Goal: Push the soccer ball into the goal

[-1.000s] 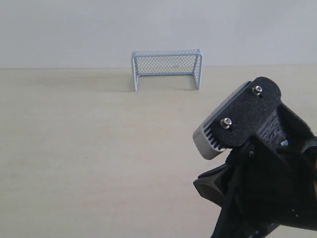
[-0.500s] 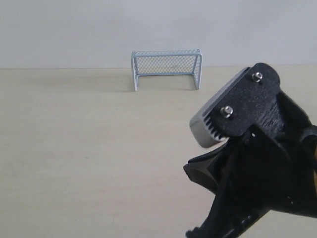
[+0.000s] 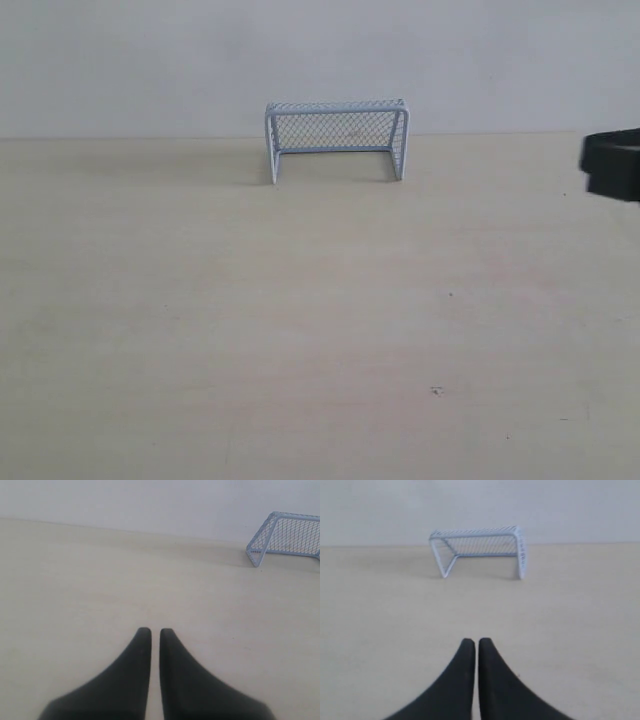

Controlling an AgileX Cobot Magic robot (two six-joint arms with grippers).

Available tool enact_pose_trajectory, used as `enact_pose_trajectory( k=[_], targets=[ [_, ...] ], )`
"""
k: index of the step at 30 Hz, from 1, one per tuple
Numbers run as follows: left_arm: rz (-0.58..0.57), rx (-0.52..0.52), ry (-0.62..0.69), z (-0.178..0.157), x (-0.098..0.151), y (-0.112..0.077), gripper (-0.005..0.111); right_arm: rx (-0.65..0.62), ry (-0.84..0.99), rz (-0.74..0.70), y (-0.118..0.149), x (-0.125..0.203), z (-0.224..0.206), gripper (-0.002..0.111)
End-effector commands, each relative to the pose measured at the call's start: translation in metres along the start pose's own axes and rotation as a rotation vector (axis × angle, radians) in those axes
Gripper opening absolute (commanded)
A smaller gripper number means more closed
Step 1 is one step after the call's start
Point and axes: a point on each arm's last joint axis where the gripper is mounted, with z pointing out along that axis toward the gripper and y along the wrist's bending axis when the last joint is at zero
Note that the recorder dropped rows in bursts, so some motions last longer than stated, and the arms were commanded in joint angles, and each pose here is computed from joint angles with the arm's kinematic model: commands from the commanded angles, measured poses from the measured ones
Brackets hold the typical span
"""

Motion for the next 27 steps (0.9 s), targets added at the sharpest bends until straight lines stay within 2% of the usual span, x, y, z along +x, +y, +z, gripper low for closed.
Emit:
enact_pose_trajectory(
  k=[1, 8, 15, 21, 27],
  targets=[
    [-0.015, 0.001, -0.01, -0.001, -0.002, 0.0, 0.006, 0.091, -0.095, 0.017, -0.024, 0.013, -0.021, 0.0],
    [-0.015, 0.001, -0.01, -0.001, -0.002, 0.0, 0.006, 0.195, -0.201, 0.028, -0.048, 0.053, -0.049, 0.0],
    [-0.015, 0.001, -0.01, -0.001, -0.002, 0.0, 0.006, 0.217, -0.325, 0.031, -0.055, 0.078, -0.063, 0.0],
    [-0.015, 0.001, -0.01, -0.001, -0.002, 0.0, 0.006, 0.205, -0.424, 0.025, -0.056, 0.088, -0.067, 0.0],
    [-0.015, 0.001, -0.01, -0.001, -0.002, 0.0, 0.006, 0.118, -0.524, 0.044, -0.051, 0.093, -0.069, 0.0]
  ],
)
